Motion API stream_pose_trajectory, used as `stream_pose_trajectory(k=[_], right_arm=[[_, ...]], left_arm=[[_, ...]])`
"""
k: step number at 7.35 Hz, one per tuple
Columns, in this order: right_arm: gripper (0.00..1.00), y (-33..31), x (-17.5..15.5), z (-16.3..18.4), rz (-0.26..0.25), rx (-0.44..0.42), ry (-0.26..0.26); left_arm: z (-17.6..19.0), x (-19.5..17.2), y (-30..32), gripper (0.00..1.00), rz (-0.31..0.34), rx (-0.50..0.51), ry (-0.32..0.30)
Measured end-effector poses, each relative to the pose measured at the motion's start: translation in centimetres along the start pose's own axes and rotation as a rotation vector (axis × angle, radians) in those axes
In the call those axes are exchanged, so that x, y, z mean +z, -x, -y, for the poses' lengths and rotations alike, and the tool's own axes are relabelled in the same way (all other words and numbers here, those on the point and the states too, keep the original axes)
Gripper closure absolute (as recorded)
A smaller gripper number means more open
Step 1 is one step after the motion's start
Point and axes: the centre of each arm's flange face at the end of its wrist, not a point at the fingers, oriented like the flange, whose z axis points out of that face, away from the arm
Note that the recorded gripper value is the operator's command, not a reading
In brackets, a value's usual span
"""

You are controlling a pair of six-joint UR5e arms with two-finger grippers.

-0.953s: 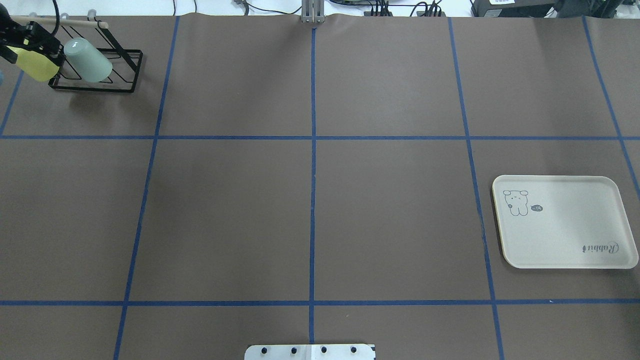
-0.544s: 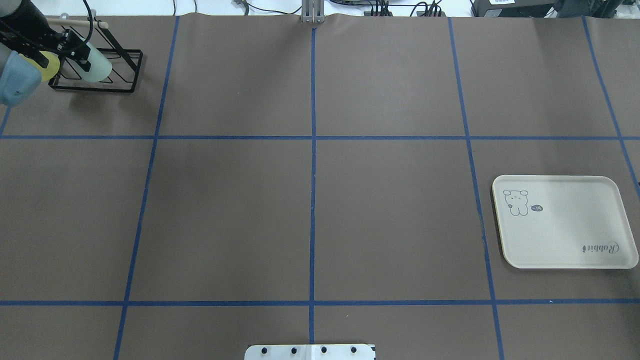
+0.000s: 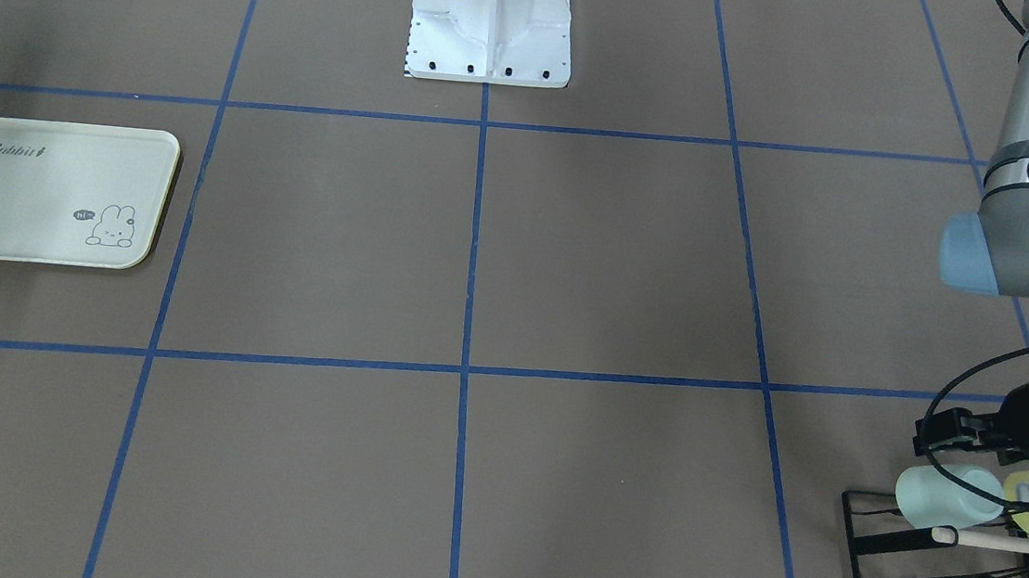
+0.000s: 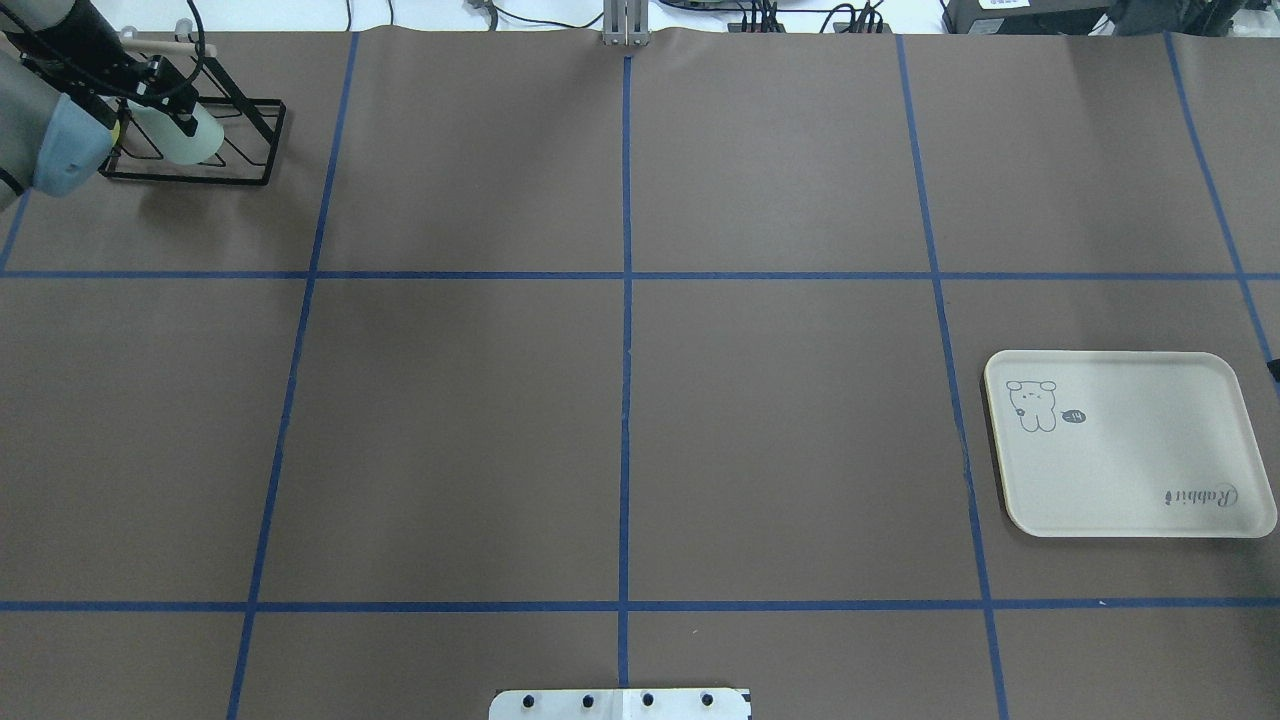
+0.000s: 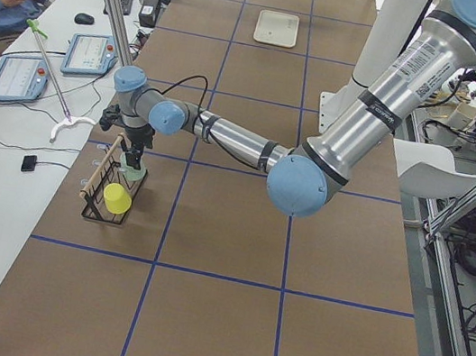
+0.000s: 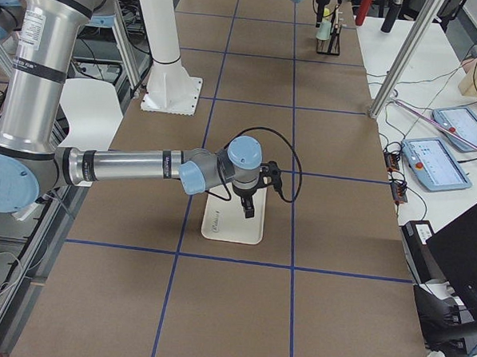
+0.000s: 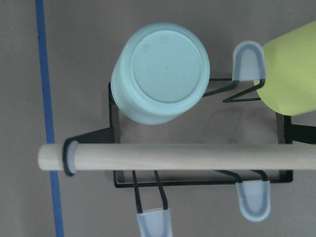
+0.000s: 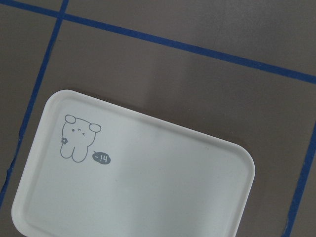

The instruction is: Left arm grabs green cup and hands to right arm on tray

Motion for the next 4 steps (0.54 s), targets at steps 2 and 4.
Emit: stream_pose_trajectory(k=[2,4], right_arm=[[0.00,0.25,0.02,0.31,0.002,0.005,-0.002],[0.00,0.38,0.15,0.38,0.004,0.010,0.001]], left_arm=[[0.68,0.29,-0.04,0.05,0.001,-0.001,-0.001],[1.28,0.83,0.21,0.05,0.000,0.007,-0.011]])
